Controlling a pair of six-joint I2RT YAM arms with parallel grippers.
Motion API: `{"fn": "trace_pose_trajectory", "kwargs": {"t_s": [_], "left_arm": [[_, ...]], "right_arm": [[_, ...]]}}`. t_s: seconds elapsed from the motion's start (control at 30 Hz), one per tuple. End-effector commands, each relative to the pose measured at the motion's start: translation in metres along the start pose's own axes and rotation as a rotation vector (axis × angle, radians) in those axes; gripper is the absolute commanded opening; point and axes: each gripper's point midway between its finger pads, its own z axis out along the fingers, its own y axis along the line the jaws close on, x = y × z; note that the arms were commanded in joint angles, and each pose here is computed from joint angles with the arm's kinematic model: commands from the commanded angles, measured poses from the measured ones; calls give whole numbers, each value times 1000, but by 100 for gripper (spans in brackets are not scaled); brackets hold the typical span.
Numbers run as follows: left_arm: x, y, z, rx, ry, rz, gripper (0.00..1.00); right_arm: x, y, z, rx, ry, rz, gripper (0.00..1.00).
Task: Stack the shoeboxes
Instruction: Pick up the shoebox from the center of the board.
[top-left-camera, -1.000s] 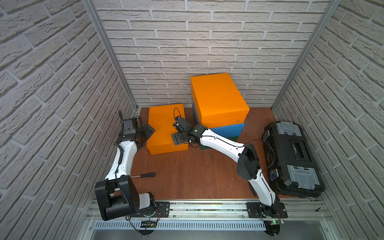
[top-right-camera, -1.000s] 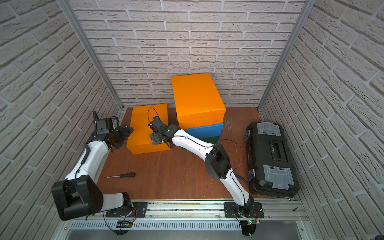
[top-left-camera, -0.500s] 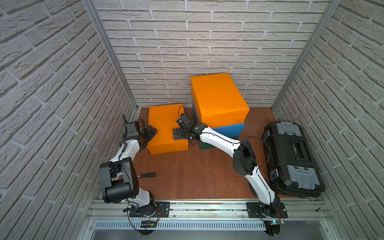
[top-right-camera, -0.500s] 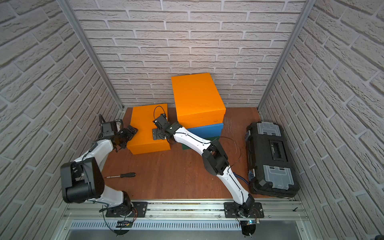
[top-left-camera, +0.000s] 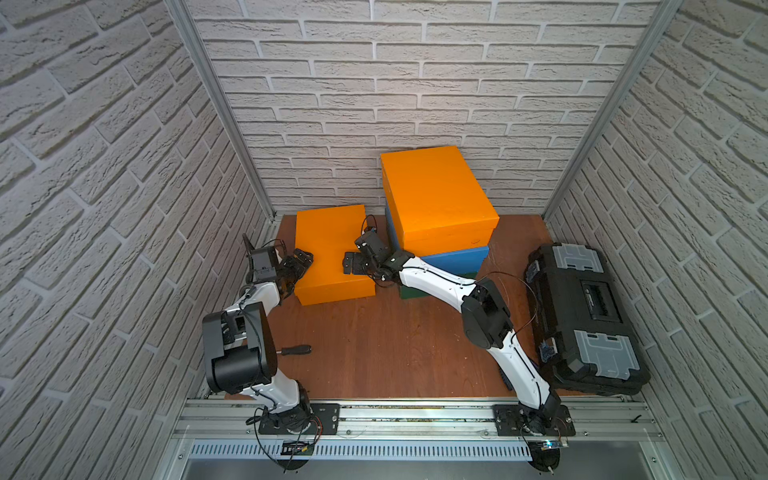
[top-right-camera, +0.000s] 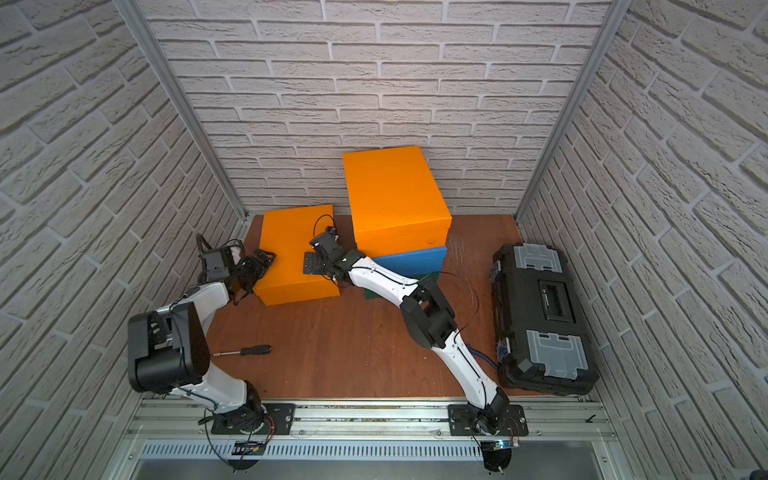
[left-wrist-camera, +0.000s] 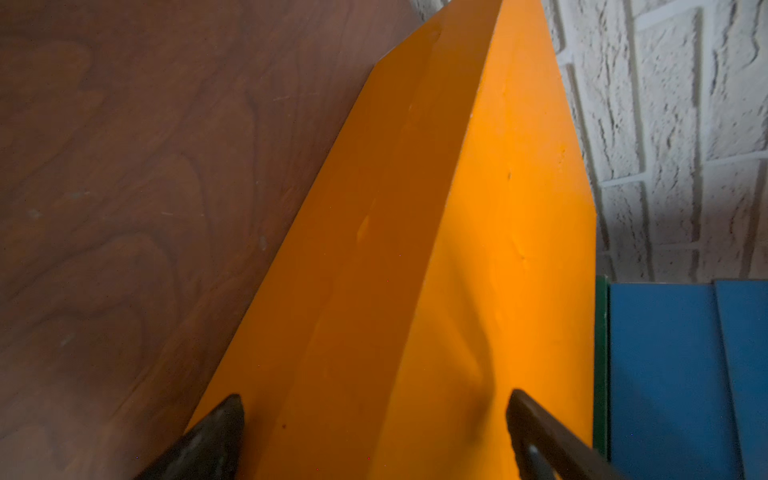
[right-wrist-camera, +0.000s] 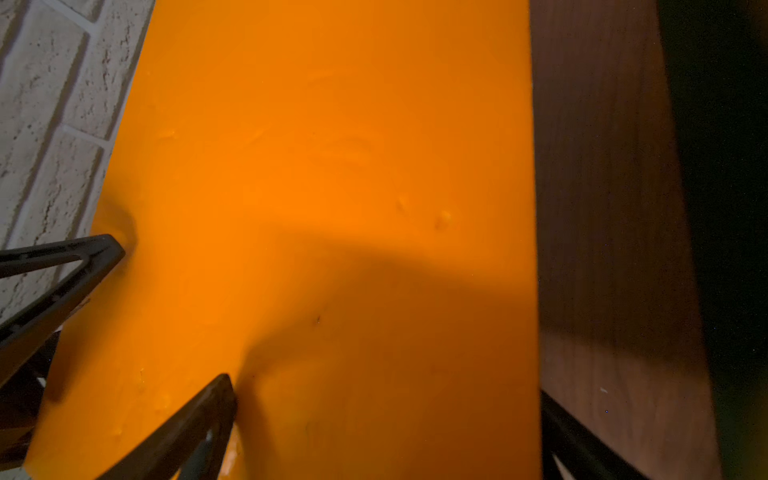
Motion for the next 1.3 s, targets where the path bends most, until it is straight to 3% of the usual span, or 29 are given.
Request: {"fn": "trace_pose_trajectory", "kwargs": {"t_s": [0.0, 0.23, 0.5, 0.97, 1.17, 1.27], "left_arm": [[33, -11, 11, 75, 96, -24, 95], [44, -42, 10, 144, 140, -8, 86], [41, -74, -7, 248, 152, -41, 78], [25, -111, -43, 300, 120, 7, 71], [15, -130, -60, 331, 86, 24, 71], [7, -142, -74, 351, 54, 40, 68]], "right_arm": [[65, 24, 32, -133, 170, 9, 99], [67, 60, 12, -252, 193, -34, 95], [58, 105, -21, -438, 238, -18, 76], [58, 157, -59, -535, 268, -129, 58], [48, 173, -81, -574, 241, -166, 38], [45, 177, -88, -584, 240, -170, 35]]}}
